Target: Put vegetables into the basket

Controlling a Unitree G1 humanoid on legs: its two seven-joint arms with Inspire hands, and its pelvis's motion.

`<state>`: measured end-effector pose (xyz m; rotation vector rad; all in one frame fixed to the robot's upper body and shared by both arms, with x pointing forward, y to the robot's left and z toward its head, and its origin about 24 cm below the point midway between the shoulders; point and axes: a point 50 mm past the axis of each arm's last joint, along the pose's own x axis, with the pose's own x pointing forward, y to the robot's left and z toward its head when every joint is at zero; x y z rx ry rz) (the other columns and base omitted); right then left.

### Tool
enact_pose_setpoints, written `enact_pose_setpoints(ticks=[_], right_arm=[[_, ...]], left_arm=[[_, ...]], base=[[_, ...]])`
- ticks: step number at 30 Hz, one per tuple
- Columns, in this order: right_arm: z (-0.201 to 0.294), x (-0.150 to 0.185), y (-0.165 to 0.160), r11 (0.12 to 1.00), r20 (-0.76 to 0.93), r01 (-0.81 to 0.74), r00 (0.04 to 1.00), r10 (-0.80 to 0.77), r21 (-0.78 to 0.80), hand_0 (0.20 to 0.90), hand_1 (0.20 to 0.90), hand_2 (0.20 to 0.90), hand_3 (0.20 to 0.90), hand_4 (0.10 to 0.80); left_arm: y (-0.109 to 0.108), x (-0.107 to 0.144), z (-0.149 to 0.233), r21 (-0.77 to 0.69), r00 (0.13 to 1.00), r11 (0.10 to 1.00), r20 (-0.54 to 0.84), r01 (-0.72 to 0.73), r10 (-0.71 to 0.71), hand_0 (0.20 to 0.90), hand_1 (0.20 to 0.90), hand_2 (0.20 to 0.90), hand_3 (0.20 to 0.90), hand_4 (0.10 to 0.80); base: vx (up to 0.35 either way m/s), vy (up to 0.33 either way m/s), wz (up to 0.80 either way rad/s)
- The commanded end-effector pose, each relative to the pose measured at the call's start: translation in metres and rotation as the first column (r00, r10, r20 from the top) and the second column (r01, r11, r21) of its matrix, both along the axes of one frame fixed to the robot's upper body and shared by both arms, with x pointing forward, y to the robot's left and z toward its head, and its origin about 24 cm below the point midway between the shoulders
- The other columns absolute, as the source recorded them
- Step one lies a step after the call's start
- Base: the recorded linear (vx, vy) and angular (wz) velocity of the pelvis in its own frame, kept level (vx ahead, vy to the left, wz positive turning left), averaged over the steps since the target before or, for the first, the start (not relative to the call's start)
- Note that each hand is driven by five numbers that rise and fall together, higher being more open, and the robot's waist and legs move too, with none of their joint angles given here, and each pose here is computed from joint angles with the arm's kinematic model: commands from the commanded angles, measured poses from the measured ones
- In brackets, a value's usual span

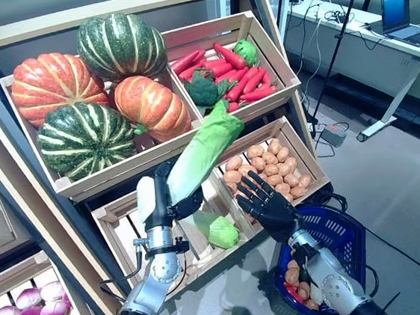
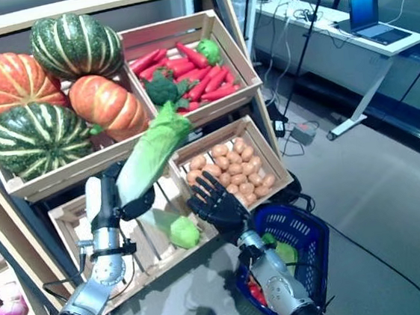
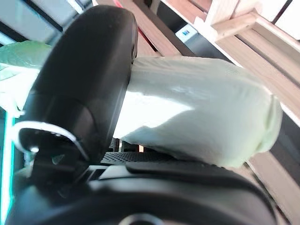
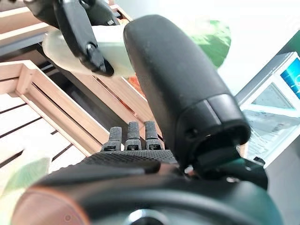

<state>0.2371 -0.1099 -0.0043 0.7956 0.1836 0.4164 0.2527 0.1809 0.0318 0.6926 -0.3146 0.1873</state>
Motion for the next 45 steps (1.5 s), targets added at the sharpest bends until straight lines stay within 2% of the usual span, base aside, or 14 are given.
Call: enact_pose_setpoints(ticks=[1, 5, 16, 27, 33, 38, 45], right_arm=[[0.065, 0.024, 0.021, 0.980, 0.296, -0.074, 0.955, 0.016, 0.185, 0.900, 0.900, 0.900, 0.900, 0.800], [0.076, 0.028, 0.024, 0.971, 0.325, -0.082, 0.946, 0.004, 0.226, 0.900, 0.900, 0.900, 0.900, 0.800], [0.093, 0.037, 0.030, 0.926, 0.336, -0.060, 0.939, -0.075, 0.373, 0.900, 0.900, 0.900, 0.900, 0.800], [0.127, 0.046, 0.028, 0.881, 0.427, -0.067, 0.890, -0.160, 0.469, 0.900, 0.900, 0.900, 0.900, 0.800], [0.143, 0.050, 0.020, 0.867, 0.467, -0.037, 0.853, -0.232, 0.498, 0.900, 0.900, 0.900, 0.900, 0.800], [0.153, 0.053, 0.009, 0.868, 0.495, 0.046, 0.807, -0.324, 0.494, 0.900, 0.900, 0.900, 0.900, 0.800], [0.166, 0.057, -0.013, 0.826, 0.517, 0.111, 0.732, -0.444, 0.553, 0.900, 0.900, 0.900, 0.900, 0.800]], left_arm=[[-0.024, 0.034, 0.067, 0.095, 0.932, 0.986, 0.324, 0.135, -0.159, 0.300, 0.300, 0.300, 0.300, 0.400], [-0.032, 0.035, 0.067, 0.172, 0.920, 0.972, 0.330, 0.159, -0.209, 0.300, 0.300, 0.300, 0.300, 0.400], [-0.049, 0.039, 0.065, 0.240, 0.912, 0.952, 0.316, 0.190, -0.262, 0.300, 0.300, 0.300, 0.300, 0.400], [-0.060, 0.040, 0.061, 0.312, 0.900, 0.924, 0.300, 0.222, -0.317, 0.300, 0.300, 0.300, 0.300, 0.400], [-0.064, 0.036, 0.056, 0.302, 0.893, 0.920, 0.295, 0.251, -0.340, 0.300, 0.300, 0.300, 0.300, 0.400], [-0.067, 0.031, 0.055, 0.268, 0.880, 0.924, 0.316, 0.274, -0.353, 0.300, 0.300, 0.300, 0.300, 0.400], [-0.072, 0.024, 0.047, 0.232, 0.879, 0.917, 0.283, 0.324, -0.383, 0.300, 0.300, 0.300, 0.300, 0.400]], base=[[0.013, -0.008, -0.06], [0.011, -0.005, -0.07], [0.003, 0.001, -0.03], [0.000, 0.000, 0.00], [0.000, 0.000, 0.00], [-0.003, -0.001, -0.02], [-0.001, -0.001, 0.00]])
